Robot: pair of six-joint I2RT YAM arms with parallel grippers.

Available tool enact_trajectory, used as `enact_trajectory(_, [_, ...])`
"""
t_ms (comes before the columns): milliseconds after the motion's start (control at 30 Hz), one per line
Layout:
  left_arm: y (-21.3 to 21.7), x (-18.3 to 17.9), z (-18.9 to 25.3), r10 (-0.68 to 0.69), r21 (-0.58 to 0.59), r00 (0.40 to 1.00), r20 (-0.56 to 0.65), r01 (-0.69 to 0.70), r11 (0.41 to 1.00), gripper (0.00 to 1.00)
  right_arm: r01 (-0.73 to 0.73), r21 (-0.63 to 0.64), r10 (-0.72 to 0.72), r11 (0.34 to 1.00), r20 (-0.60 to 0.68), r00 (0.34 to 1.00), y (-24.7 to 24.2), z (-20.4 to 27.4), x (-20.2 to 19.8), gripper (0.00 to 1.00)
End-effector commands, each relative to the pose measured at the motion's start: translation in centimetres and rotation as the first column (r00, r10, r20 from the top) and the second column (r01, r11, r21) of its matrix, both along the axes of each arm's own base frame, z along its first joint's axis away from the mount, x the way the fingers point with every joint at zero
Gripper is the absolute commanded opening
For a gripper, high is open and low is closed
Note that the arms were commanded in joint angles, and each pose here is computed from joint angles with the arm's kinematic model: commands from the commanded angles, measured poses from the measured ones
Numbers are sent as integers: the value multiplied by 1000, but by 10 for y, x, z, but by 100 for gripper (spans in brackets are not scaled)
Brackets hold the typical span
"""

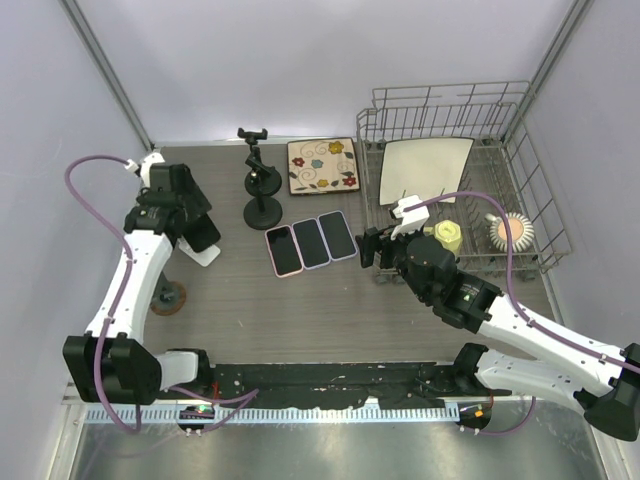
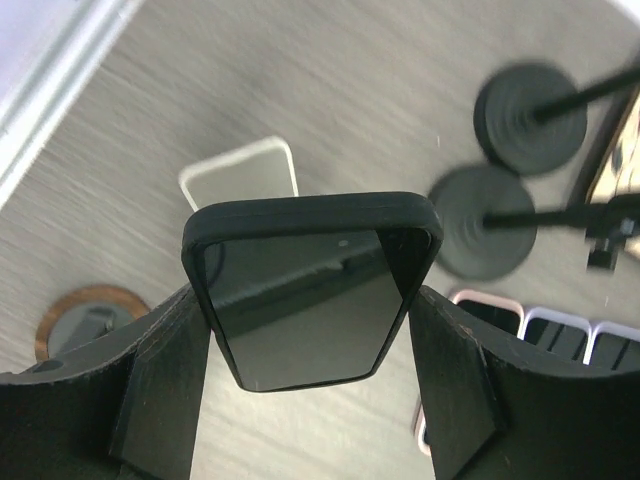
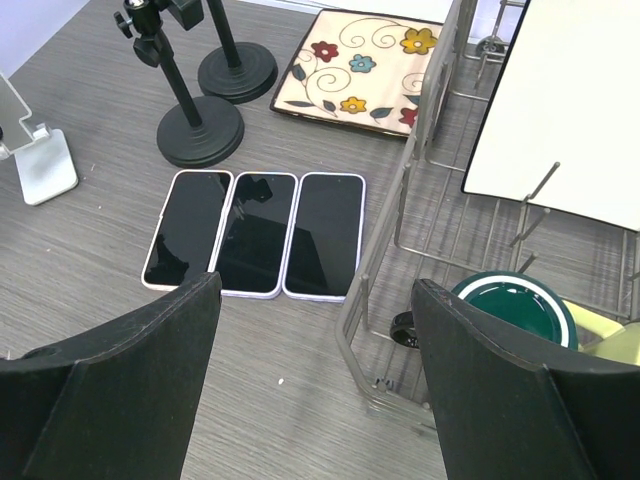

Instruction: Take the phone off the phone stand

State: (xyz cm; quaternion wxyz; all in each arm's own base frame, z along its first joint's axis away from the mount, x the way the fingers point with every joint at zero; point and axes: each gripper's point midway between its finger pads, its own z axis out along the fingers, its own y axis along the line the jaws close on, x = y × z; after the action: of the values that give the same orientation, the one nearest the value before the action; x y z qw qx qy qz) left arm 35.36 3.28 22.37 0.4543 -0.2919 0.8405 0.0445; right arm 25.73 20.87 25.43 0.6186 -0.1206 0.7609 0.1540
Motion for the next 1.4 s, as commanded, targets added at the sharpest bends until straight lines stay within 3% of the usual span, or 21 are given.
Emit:
enact_trajectory(0, [-45, -21, -16, -161, -79, 980, -116, 152, 985, 22, -20, 91, 16, 996, 42, 999, 8, 31, 0, 82])
enact_trajectory(233, [-117, -48, -79, -321, -126, 903, -284, 297, 947, 24, -28, 98, 24, 995, 41, 999, 10, 33, -1, 82])
enact_trajectory(467, [-137, -43, -134, -356, -160, 846, -397, 318, 935, 27, -32, 104, 28, 994, 40, 999, 9, 32, -3, 82])
enact_trajectory(800, [-142, -11, -181, -317, -120, 828, -463, 296, 948, 38, -7, 97, 2, 995, 52, 999, 1, 33, -2, 82])
enact_trajectory(1367, [-145, 35, -180, -286, -140, 881, -376, 251, 958, 43, 18, 73, -22, 997, 59, 998, -3, 33, 1, 82])
